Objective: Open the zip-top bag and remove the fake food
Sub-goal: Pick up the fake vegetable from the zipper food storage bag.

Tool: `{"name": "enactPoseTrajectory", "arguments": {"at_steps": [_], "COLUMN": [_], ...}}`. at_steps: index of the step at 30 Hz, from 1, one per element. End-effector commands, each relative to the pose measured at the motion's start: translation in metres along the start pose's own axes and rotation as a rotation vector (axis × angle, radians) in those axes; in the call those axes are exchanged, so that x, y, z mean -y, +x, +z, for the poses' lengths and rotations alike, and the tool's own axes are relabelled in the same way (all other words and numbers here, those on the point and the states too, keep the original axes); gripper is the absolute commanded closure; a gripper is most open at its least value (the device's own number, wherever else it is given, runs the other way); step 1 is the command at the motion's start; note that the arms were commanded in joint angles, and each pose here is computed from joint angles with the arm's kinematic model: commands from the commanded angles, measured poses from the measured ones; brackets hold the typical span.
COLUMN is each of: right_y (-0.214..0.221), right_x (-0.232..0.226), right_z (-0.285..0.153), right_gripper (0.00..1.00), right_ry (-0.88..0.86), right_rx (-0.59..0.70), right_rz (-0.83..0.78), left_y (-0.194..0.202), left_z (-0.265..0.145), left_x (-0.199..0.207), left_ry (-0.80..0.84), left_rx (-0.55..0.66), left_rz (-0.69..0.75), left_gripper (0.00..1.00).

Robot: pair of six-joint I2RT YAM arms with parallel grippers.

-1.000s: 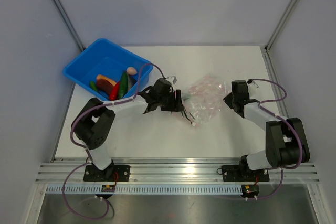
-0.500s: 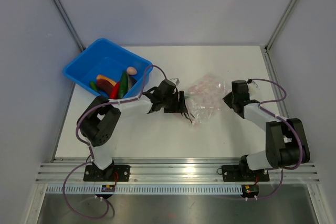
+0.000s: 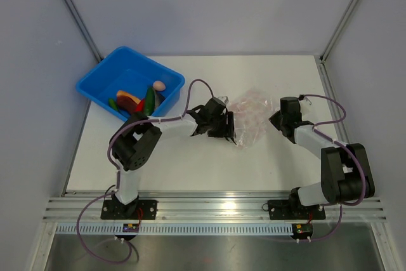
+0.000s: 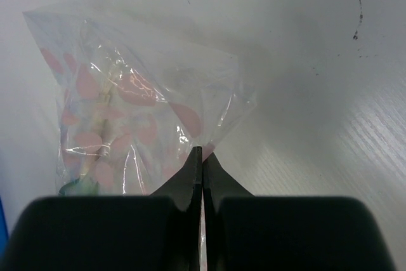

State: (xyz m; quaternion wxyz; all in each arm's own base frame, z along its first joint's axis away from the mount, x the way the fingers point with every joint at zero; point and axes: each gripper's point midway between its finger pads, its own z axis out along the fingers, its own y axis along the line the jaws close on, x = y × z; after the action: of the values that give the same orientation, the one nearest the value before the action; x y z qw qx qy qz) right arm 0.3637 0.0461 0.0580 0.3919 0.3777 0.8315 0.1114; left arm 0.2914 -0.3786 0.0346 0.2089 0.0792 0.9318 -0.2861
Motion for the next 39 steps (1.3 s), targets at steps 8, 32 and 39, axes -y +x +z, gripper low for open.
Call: {"name": "enactPoseTrajectory", "arguments": {"at_steps": [8, 32, 39], "right_y": [-0.01, -0.022, -0.026], "right_x": [-0.014, 0.043, 0.055], "right_z": [-0.008, -0.01, -0.014], "right_gripper": [1.0, 1.0, 1.0], "right_ry": [-0.061, 0.275, 0.321], "right_rx": [0.032, 0.146, 0.191], "right_rz": [0.001, 0.208, 0.256], "left_y": [-0.011, -0.051, -0.056], "left_z": [0.007, -0.058, -0.073], "left_x": [-0.006, -0.012, -0.021], "left_ry": [-0.041, -0.143, -0.127], "left_rx": [0.044, 0.192, 0.207], "left_rz": [0.017, 0.123, 0.081], "left_gripper": [0.89, 1.0, 1.0]}}
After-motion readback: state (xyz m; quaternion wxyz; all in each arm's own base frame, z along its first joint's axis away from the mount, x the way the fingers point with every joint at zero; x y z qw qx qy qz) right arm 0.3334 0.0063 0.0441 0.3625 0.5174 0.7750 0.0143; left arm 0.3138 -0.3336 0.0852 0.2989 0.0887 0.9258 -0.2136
